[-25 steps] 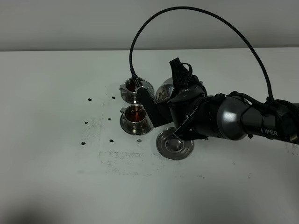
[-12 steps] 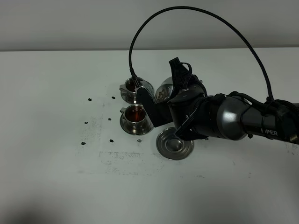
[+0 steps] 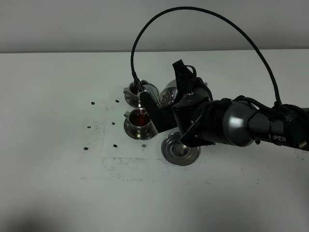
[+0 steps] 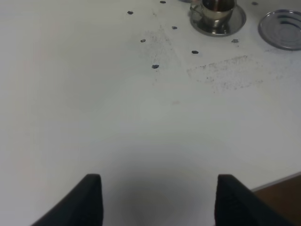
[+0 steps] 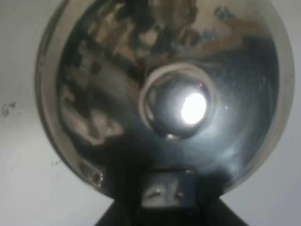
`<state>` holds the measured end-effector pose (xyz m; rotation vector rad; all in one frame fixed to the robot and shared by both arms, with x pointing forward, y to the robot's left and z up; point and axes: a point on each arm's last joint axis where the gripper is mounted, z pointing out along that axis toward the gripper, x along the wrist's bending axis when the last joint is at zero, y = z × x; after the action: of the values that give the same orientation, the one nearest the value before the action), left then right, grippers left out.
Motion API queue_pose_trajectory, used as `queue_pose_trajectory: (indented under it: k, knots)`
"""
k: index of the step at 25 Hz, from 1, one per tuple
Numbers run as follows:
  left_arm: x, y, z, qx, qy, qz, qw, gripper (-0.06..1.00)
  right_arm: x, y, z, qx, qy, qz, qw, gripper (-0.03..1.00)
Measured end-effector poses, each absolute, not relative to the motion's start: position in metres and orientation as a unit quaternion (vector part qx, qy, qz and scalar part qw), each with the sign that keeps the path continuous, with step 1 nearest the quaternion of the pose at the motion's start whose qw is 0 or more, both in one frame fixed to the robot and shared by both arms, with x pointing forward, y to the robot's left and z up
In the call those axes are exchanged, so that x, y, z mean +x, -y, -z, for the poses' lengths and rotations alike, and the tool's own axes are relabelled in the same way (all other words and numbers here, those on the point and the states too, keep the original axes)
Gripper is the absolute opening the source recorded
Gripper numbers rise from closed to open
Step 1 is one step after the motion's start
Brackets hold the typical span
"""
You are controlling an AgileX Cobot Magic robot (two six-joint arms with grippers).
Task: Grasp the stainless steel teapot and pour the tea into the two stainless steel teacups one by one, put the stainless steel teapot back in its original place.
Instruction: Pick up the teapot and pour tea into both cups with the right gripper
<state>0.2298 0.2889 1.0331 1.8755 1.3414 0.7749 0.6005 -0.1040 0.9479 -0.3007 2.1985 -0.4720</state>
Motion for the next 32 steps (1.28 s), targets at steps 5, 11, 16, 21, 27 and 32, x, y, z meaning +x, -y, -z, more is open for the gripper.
queue_pose_trajectory:
  k: [5,11,16,21,27,32]
  knots:
    - [0.2298,-0.2889,-1.0331,0.723,-0.517,-0.299,0.347,0.52,0.6005,0.1043,-0.9480,-0.120,-0.878,0.190,0.423,0.21]
    - [0.2298,-0.2889,-1.0331,0.723,-0.517,-0.299,0.347,0.52,0.6005,0.1043,-0.9480,-0.120,-0.878,0.190,0.423,0.21]
    - [0.2298,-0.2889,-1.0331,0.723,-0.517,-0.299,0.347,0.52,0.6005,0.1044,-0.9481,-0.120,-0.878,0.191,0.423,0.21]
    - [0.2298,-0.2889,-1.0331,0.723,-0.517,-0.299,0.347,0.52,0.6005,0.1044,-0.9481,-0.120,-0.878,0.191,0.423,0.21]
    - [0.2298,-0.2889,-1.0331,0.723,-0.517,-0.299,0.347,0.52,0.6006,0.1045,-0.9482,-0.120,-0.877,0.191,0.423,0.21]
    - [0.2298,-0.2889,-1.0331,0.723,-0.517,-0.299,0.347,0.52,0.6005,0.1045,-0.9481,-0.120,-0.878,0.191,0.423,0.21]
